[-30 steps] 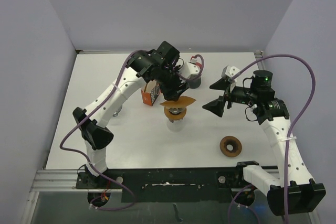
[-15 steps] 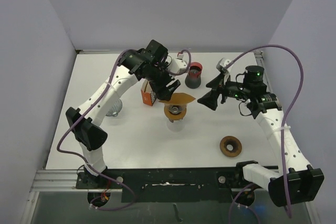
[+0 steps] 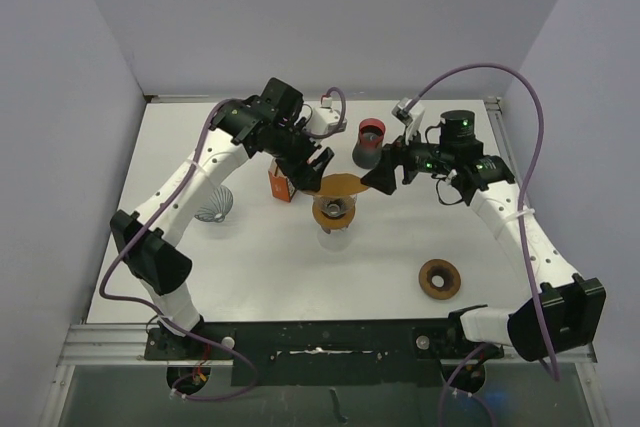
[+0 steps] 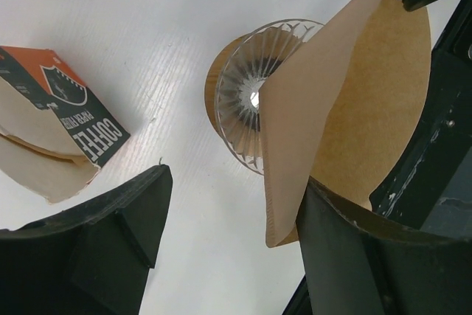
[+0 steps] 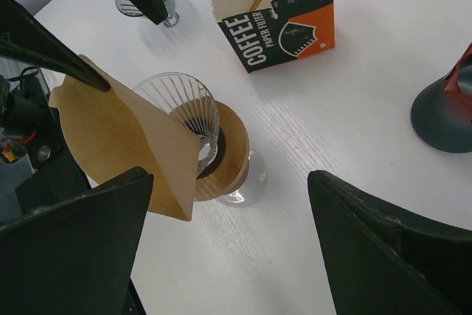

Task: Place the coffee filter in the dripper
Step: Place the coffee filter in the coffee dripper.

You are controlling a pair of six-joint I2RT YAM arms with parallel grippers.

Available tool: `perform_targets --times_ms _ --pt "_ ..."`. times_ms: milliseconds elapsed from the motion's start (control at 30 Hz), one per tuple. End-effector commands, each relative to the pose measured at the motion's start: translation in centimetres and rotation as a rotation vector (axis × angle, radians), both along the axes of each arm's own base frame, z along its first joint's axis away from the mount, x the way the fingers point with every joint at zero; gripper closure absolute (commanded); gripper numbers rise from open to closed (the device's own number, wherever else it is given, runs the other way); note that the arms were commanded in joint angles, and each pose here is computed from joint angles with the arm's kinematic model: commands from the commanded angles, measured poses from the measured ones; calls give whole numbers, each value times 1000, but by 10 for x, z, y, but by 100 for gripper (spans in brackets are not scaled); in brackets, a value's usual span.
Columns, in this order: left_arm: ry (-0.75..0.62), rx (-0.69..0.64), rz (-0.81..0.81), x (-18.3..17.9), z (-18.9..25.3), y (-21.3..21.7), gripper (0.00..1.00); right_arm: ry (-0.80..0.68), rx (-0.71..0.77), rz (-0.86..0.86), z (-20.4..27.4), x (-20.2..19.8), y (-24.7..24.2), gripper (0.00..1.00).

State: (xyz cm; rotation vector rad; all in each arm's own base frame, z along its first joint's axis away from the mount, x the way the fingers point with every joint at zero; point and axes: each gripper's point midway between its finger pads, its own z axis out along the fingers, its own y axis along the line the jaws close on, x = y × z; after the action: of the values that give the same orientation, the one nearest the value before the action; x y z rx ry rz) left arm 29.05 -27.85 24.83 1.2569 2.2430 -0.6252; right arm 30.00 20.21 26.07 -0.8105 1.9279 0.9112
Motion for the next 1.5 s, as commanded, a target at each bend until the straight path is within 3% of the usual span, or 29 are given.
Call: perform_targets --times_ms 0,1467 --pt "-40 -118 -5 -1 27 -11 35 -44 24 -34 25 12 4 12" --pt "46 -121 181 16 -14 -11 35 -8 -181 -51 -24 26 27 31"
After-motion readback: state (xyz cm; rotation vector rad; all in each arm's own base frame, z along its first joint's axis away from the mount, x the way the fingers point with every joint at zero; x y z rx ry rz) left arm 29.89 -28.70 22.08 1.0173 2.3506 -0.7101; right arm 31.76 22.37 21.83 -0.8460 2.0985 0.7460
